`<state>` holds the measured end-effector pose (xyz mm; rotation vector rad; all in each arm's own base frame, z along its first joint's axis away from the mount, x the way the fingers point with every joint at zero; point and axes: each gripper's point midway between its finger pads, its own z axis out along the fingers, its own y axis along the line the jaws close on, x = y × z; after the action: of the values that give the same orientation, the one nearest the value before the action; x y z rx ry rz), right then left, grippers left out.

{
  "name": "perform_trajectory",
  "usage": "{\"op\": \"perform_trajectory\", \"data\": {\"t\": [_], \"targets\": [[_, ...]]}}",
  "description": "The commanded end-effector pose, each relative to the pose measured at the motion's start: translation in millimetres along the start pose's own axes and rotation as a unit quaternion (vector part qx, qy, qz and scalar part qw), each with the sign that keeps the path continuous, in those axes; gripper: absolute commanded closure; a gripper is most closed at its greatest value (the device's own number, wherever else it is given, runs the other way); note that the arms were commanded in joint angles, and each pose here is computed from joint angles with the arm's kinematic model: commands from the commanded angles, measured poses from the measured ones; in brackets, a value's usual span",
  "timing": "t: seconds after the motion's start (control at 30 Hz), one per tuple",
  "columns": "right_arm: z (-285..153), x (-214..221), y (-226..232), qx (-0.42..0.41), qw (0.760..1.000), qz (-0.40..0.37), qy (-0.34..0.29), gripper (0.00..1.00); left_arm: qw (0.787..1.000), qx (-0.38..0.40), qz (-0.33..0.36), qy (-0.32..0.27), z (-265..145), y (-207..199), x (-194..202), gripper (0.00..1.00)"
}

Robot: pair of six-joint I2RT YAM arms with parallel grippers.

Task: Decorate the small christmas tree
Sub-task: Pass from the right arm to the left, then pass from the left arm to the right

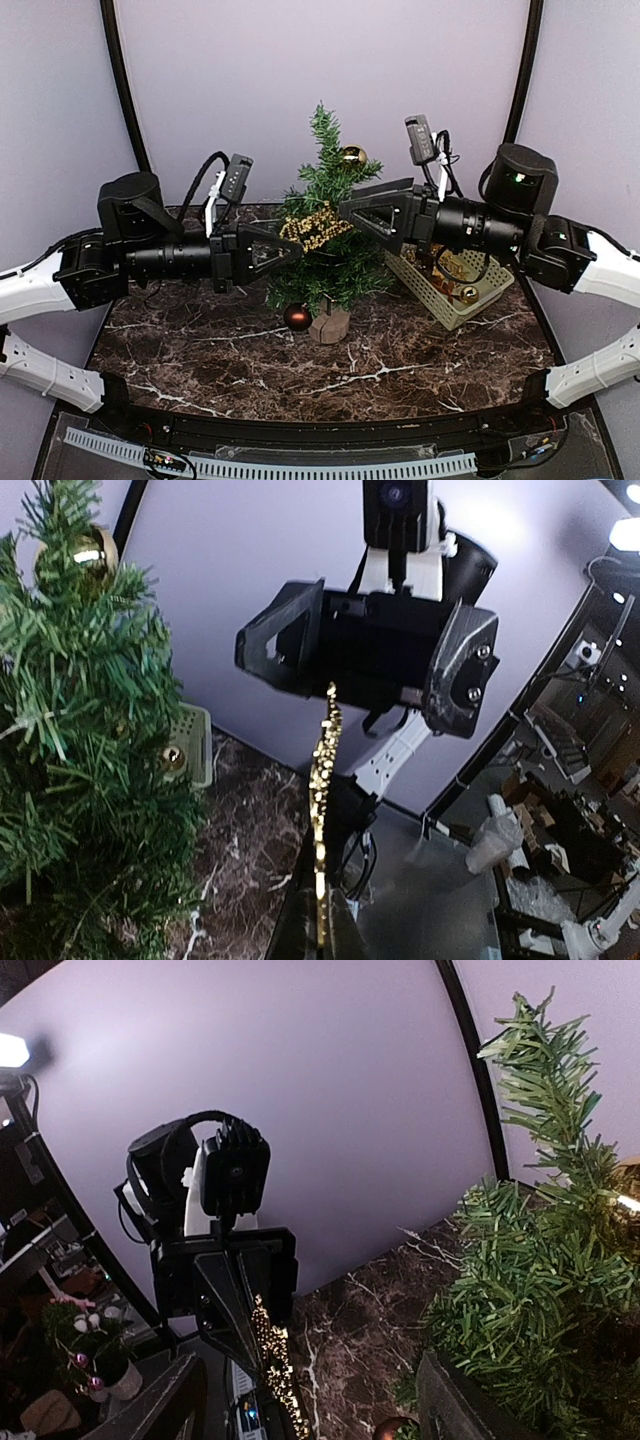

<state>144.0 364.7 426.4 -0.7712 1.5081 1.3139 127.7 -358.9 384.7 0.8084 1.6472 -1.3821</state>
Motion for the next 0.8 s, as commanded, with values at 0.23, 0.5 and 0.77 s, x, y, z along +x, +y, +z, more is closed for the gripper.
{"op": "perform_trajectory", "data": {"t": [0.23, 0.5, 0.77], "targets": [[-5, 59, 14, -0.045, 0.985, 0.007, 0.168, 0.36, 0.993, 0.039, 0.001, 0.113, -8, -18, 26, 1.0], [4, 61, 24, -0.083, 0.983, 0.005, 0.165, 0.8, 0.992, 0.042, -0.005, 0.123, -5, -18, 29, 1.0], [-3, 49, 24, -0.076, 0.989, 0.003, 0.123, 1.0, 0.994, 0.009, -0.007, 0.112, -6, -5, 28, 0.9]]}}
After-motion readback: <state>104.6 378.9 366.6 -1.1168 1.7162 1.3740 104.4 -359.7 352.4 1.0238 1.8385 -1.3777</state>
